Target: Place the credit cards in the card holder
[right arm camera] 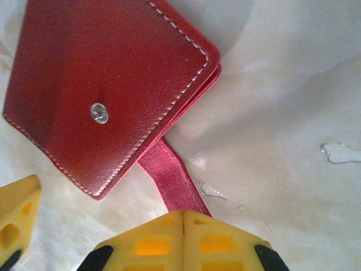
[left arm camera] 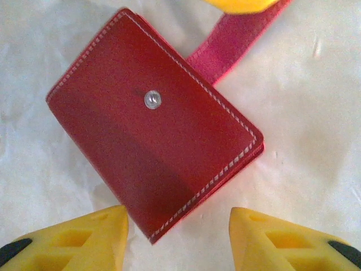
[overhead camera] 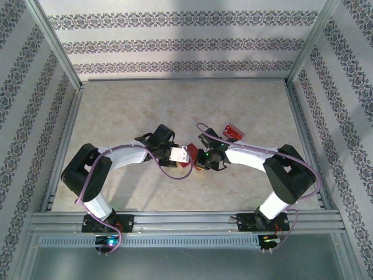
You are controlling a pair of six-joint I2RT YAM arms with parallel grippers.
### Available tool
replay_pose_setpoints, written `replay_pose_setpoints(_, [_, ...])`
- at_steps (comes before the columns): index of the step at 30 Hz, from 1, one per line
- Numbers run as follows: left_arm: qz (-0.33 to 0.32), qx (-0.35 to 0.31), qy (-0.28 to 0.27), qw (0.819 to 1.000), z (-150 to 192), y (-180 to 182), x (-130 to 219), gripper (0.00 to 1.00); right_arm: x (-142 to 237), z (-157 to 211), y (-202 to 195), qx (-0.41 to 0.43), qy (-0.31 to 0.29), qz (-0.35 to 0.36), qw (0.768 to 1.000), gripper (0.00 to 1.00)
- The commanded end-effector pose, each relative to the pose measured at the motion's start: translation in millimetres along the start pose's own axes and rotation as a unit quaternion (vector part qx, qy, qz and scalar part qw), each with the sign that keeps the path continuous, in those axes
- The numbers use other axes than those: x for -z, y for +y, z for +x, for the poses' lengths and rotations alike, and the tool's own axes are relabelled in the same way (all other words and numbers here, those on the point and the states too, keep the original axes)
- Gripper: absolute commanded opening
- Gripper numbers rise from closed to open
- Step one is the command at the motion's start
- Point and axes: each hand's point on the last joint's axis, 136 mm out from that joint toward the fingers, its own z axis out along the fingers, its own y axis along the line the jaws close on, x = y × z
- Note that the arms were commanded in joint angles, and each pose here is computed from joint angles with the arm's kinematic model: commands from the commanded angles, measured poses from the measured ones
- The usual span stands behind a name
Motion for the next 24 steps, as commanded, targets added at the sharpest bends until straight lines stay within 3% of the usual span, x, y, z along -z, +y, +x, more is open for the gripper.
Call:
replay_pose_setpoints(1, [0.011,-0.071,0.028,0.997,10.2,19.6,0.9,0.49,-11.9,0.1,-13.8,-0.011,0.01,0.019,1.0,0.0])
replay_pose_setpoints(15, [0.051,-0.17,0.04,0.983,22.1,4.8,-13.8,0.49,-21.4,11.5,-36.3,-0.016,0.022,0.04,0.999,0.0])
replay_pose_setpoints(24, [0.048,-0.214,0.029,0.975,17.2,2.1,-9.9,0.57,-24.0,12.2,-36.8,-0.017,0.024,0.038,0.999,0.0])
